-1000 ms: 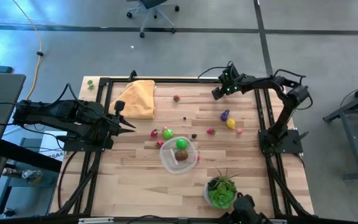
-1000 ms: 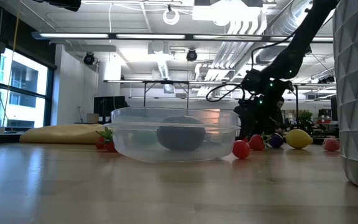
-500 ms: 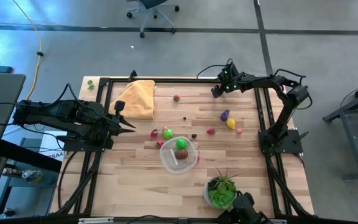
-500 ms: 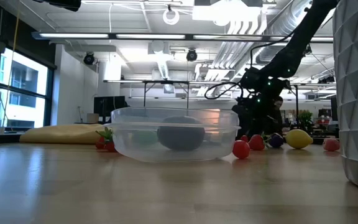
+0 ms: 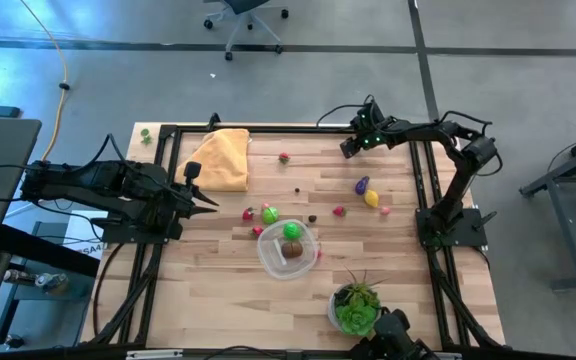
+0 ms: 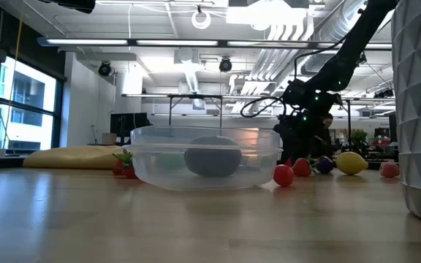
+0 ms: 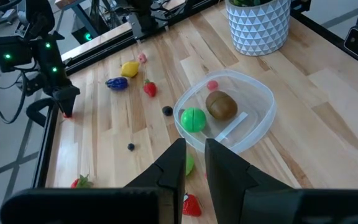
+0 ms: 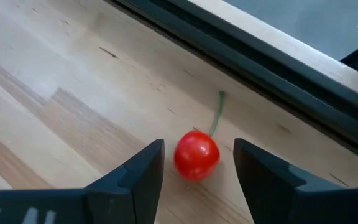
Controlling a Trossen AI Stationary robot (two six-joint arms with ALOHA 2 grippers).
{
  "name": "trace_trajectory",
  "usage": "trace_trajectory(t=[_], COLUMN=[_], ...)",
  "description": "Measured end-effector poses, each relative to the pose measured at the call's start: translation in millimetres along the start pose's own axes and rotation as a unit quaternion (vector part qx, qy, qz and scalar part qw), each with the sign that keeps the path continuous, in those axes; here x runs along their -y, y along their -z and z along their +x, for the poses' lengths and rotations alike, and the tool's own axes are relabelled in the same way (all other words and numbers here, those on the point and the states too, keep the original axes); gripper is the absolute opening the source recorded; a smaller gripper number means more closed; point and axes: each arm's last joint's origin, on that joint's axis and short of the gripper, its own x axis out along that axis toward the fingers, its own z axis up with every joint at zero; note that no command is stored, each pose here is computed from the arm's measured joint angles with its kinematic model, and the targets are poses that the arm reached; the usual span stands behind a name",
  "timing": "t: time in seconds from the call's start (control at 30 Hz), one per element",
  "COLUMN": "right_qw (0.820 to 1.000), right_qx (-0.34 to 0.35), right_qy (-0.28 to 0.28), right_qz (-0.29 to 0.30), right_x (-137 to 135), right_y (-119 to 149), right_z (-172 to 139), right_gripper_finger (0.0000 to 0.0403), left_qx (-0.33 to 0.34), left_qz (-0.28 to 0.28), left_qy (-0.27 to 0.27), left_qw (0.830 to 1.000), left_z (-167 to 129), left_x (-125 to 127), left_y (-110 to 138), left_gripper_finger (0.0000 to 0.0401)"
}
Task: Pick and placing Produce into tupperware
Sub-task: Put the red cherry into the transparent bin
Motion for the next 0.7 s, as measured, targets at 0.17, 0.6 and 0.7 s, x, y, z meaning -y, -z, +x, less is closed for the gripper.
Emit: trace_trajectory(t=[0.17, 0.6, 0.7], right_qw=[1.000, 1.000, 1.000], right_qx=[-0.007, 0.002, 0.002], right_qy=[-0.005, 0.000, 0.000], right_qz=[-0.001, 0.002, 0.002], right_x=[1.0, 1.3, 1.3], right_y=[2.9, 1.4, 1.5], right_z=[9.5, 10.6, 10.7], right_gripper_finger=[0.0183, 0.0172, 0.0154], left_qx=[0.000, 0.000, 0.000], left_qz=[0.000, 0.000, 0.000], left_qy=[0.000, 0.000, 0.000], left_qw=[1.000, 1.000, 1.000], left_z=[0.0, 0.0, 0.0], left_x=[0.0, 0.0, 0.0], left_y=[0.0, 0.0, 0.0], left_gripper_finger=[0.0051, 0.0051, 0.0051])
